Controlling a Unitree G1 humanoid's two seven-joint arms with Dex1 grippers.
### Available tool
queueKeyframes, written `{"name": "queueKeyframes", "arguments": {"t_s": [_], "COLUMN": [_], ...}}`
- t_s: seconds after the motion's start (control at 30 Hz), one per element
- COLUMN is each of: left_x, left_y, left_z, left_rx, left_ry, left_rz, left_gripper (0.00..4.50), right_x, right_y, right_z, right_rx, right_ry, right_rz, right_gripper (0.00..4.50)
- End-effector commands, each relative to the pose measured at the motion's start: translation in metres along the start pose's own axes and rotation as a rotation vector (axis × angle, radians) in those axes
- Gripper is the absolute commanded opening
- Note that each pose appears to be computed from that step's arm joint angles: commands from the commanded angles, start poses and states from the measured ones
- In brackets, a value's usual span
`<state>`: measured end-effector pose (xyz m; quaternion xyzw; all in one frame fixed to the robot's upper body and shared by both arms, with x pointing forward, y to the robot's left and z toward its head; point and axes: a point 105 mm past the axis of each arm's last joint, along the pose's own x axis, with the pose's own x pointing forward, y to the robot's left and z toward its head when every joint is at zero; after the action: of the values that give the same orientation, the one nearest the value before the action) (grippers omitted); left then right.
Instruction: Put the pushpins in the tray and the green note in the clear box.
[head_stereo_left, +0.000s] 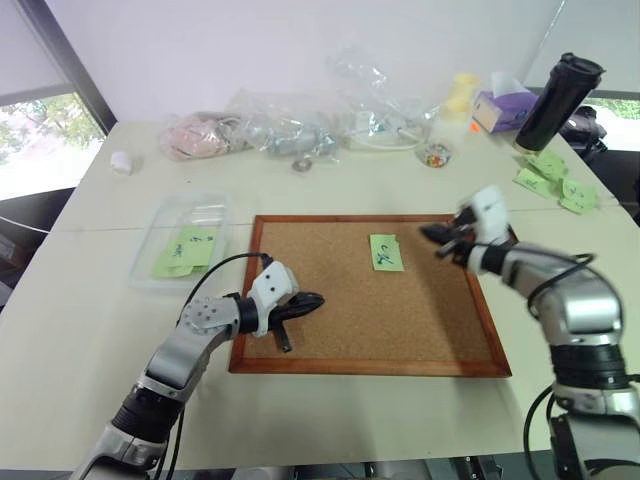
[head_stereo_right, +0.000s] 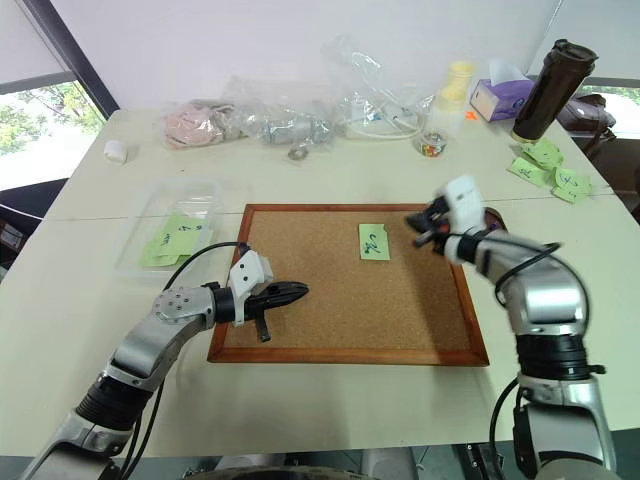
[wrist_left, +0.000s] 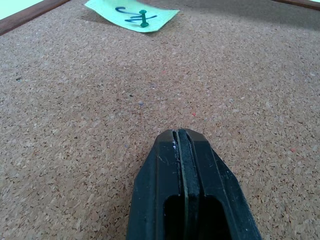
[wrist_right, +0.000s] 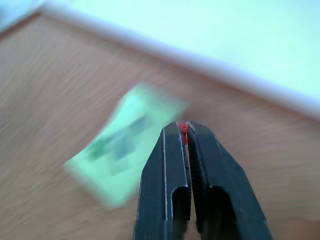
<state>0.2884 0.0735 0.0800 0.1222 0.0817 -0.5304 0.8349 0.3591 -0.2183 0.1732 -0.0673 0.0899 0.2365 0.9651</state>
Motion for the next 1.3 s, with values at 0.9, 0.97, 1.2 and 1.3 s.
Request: {"name": "queueKeyframes", "arguments": {"t_s": [0.9,0.97,1.2,1.3], "left_x": [-0.001,-0.001,-0.002,-0.003], "left_y": [-0.006,-0.006,-0.005,-0.004], "left_z": [-0.019,-0.019,-0.019,-0.019], "left_rx": [-0.024,-0.024,-0.024,-0.024], "left_ry": [0.069,0.07,0.071,0.072], "left_rz": [-0.013,-0.014,-0.01,-0.007], "left_gripper": [0.0,0.0,0.0,0.0], "right_x": [-0.034,-0.035,-0.028,-0.019], "right_y": [-0.09,-0.092,-0.074,-0.029], "right_z": [-0.045,-0.048,-0.029,-0.006], "right_rx": [0.059,0.056,0.045,0.014], "right_ry": [0.064,0.07,0.01,-0.038], "right_rz": [-0.328,-0.337,-0.241,-0.039], "right_gripper": [2.69,2.69,2.69,2.69]}}
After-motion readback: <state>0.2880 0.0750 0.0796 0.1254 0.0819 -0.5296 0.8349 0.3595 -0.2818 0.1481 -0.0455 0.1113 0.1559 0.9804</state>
